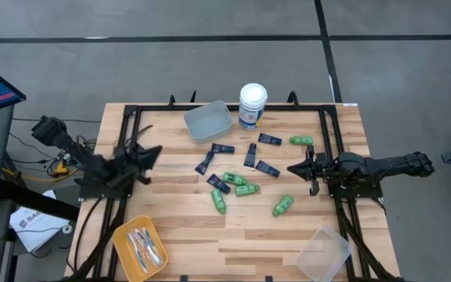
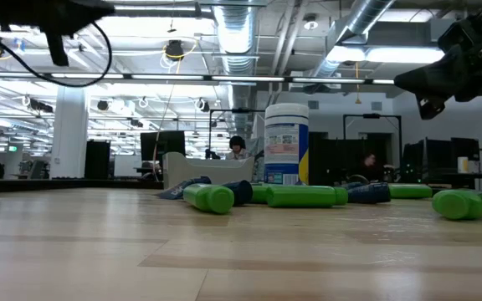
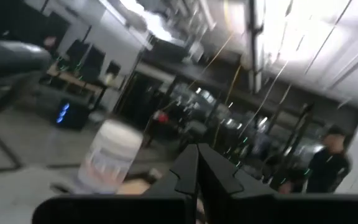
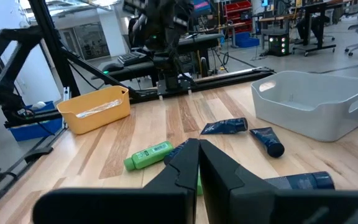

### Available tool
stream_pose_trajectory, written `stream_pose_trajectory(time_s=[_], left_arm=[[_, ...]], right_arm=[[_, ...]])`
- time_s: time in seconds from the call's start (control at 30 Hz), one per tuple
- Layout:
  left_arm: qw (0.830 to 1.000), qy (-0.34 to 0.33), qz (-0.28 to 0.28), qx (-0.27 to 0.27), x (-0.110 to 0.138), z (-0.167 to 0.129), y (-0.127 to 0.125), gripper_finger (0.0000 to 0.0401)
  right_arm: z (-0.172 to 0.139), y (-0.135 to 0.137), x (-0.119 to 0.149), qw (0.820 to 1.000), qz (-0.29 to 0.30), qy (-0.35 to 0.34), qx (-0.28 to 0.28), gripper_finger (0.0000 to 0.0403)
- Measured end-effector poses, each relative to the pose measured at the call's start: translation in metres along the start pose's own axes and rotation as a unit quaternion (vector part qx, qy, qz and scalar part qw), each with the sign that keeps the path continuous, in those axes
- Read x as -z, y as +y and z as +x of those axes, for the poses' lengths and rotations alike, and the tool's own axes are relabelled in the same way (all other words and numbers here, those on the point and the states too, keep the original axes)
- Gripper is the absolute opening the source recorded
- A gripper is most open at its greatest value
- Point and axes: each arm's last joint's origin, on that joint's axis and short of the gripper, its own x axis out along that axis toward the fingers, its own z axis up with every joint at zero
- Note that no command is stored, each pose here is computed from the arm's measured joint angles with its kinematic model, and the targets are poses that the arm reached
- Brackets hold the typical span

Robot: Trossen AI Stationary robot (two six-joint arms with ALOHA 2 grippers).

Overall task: Pick & Place Travel size toiletries
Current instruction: Put the dark blue shave cream into the gray bin

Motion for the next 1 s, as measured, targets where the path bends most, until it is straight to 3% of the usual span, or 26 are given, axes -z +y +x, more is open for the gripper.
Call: stream_pose_trajectory(time_s=[0.2, 0.33, 0.53, 0.73, 1.0], left_arm=[[0.997, 0.043, -0.040, -0.049, 0.038, 0.013, -0.006, 0.0001], [0.996, 0.037, -0.031, -0.077, 0.048, 0.037, -0.026, 0.0001], [0.992, 0.043, 0.046, -0.105, 0.046, 0.083, -0.067, 0.0001], [0.968, 0.137, 0.168, -0.128, 0.032, 0.129, -0.095, 0.0007], [0.951, 0.255, 0.140, -0.104, 0.013, 0.171, -0.072, 0.0062]], right_arm=[[0.000, 0.000, 0.000, 1.000, 0.021, 0.000, 0.000, 0.0006], [0.000, 0.000, 0.000, 1.000, 0.021, -0.001, 0.000, 0.0006], [0.000, 0.000, 0.000, 1.000, 0.021, -0.001, -0.001, 0.0006], [0.000, 0.000, 0.000, 1.000, 0.021, -0.001, -0.001, 0.0006], [0.000, 0.000, 0.000, 1.000, 0.021, -0.001, 0.000, 0.0006]])
